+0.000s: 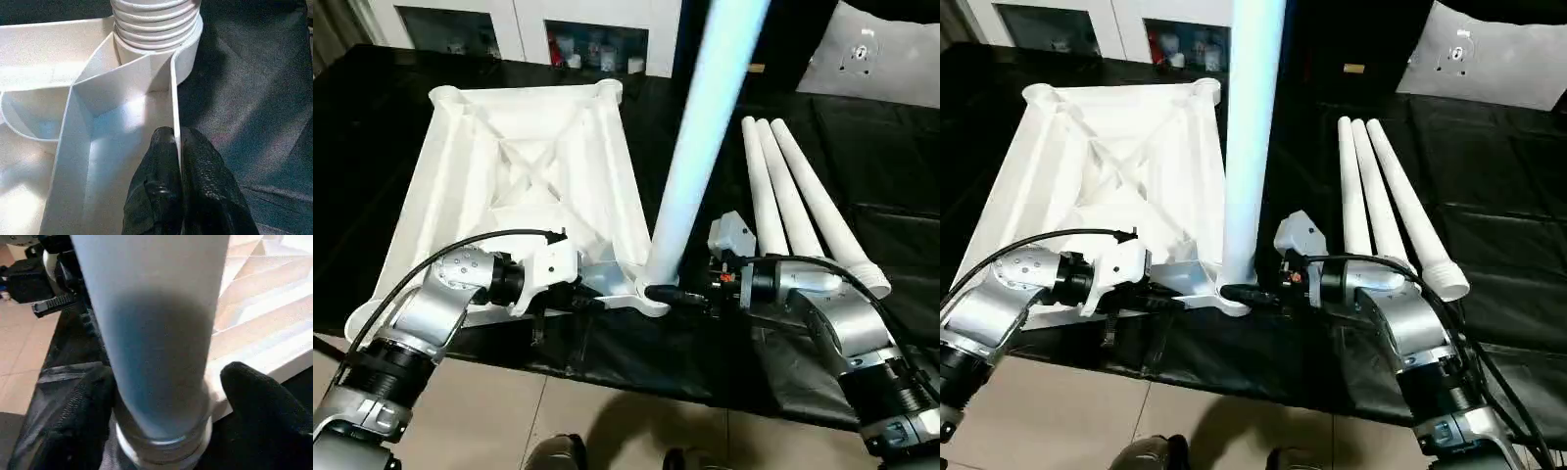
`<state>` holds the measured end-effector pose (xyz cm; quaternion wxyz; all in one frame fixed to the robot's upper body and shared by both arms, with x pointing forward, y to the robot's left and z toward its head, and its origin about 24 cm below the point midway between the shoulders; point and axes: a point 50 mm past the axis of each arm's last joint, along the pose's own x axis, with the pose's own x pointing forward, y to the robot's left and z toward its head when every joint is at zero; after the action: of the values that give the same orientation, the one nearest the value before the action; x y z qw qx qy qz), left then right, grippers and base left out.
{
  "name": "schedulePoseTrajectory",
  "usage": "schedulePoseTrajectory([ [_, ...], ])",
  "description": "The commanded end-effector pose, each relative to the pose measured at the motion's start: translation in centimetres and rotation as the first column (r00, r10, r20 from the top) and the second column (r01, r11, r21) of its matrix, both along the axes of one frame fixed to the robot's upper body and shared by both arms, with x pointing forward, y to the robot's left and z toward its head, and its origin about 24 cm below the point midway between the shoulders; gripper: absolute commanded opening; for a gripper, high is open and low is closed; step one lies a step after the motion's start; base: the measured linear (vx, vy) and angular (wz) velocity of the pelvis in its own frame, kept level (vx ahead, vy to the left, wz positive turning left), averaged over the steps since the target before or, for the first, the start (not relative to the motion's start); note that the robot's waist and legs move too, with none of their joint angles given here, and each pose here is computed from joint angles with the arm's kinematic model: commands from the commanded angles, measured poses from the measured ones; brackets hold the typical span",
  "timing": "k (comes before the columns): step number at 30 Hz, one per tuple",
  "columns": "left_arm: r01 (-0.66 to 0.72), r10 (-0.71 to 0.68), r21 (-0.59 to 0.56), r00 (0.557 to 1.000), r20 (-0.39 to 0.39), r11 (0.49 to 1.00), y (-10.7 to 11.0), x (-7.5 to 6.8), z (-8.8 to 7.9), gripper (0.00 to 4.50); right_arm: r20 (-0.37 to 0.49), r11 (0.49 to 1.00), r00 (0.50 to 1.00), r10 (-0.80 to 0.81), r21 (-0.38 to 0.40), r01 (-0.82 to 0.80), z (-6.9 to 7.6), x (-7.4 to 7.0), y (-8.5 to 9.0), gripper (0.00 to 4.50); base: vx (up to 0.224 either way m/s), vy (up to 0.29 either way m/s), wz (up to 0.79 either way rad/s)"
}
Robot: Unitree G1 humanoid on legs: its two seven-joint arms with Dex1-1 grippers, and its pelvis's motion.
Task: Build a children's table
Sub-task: Rotate leg to tighten
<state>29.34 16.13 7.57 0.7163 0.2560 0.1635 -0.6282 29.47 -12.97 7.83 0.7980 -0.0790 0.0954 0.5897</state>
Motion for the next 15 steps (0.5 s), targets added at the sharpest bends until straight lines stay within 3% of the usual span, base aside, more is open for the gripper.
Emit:
schedulePoseTrajectory([
  [1, 0.081, -0.079, 0.034, 0.996, -0.042, 0.996, -0.65, -0.64, -0.91, 0.00, -0.010, 1.000, 1.000, 0.017, -0.002, -0.017, -0.06, -0.01, 0.14, 3.29, 0.000, 0.000, 0.00],
  [5, 0.080, -0.079, 0.036, 0.996, -0.042, 0.996, -0.60, -0.63, -0.97, 0.00, -0.017, 1.000, 1.000, 0.019, -0.005, -0.019, -0.23, -0.03, 0.13, 2.85, 0.000, 0.000, 0.00],
  [15, 0.065, -0.063, 0.036, 0.997, -0.040, 0.997, -0.52, -0.47, -1.02, 0.00, -0.040, 0.999, 0.998, 0.039, -0.007, -0.039, -0.62, -0.43, 0.23, 2.65, 0.000, 0.000, 0.00],
])
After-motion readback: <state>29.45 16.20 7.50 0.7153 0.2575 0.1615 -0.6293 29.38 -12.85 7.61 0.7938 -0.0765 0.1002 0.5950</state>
